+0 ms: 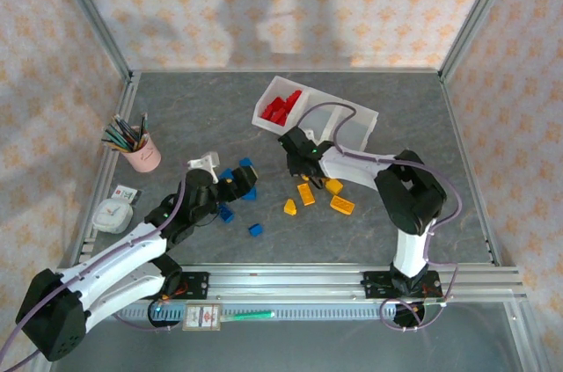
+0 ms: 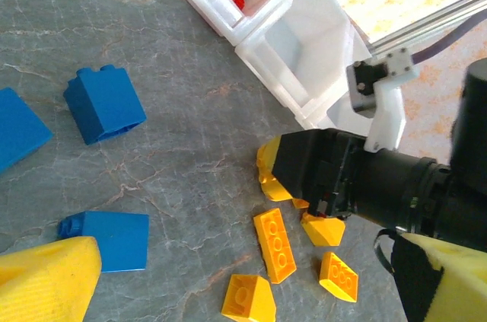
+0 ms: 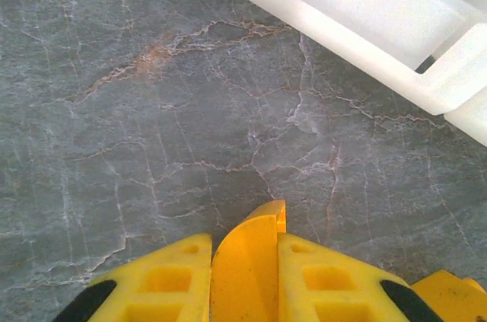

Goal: Sort the legos into containers by color
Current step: Pick up the lego from the center of the table, then place the lego in the container.

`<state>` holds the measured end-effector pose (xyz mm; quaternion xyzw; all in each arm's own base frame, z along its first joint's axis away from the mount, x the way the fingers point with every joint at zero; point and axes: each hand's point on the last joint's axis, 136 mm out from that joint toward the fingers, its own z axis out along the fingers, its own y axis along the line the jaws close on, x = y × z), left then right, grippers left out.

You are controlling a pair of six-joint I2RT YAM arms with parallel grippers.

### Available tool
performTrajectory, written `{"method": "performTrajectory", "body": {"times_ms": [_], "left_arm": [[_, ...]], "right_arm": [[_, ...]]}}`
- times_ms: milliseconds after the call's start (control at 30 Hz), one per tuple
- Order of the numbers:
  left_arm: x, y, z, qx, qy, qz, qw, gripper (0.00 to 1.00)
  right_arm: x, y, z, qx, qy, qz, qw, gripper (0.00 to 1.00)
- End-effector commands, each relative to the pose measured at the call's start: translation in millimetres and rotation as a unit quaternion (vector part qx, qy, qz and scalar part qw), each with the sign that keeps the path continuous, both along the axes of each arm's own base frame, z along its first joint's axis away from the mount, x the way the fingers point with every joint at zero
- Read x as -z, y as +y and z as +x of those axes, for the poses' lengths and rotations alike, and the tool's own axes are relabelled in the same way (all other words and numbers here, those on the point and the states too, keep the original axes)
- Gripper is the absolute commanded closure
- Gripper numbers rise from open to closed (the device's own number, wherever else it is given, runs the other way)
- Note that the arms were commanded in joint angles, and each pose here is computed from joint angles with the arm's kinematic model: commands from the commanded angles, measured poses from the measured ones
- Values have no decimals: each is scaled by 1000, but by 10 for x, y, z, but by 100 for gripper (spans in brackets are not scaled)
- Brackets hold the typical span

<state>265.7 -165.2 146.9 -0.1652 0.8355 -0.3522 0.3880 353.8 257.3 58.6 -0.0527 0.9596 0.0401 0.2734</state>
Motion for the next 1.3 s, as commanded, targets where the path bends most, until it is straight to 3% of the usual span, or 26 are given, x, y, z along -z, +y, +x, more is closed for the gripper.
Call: {"method": "performTrajectory", "body": {"times_ms": [0, 367, 767, 1033, 1267], "left_arm": [[-106, -61, 28, 2, -14, -15, 1000, 1], [-243, -205, 173, 13, -25, -14, 1000, 1], [-412, -357, 439, 18, -41, 8, 999, 1], [-403, -390, 492, 22, -38, 18, 999, 1], [-406, -391, 458, 27, -34, 19, 999, 1]], "right_arm": [[-544, 27, 179, 6, -45, 46, 998, 79], [-963, -94, 945, 41, -100, 94, 990, 77], [-793, -399, 1786, 106, -122, 65, 985, 77], [-927, -397, 1820, 100, -133, 70, 984, 60], [-1176, -501, 1450, 100, -137, 89, 981, 55]]}}
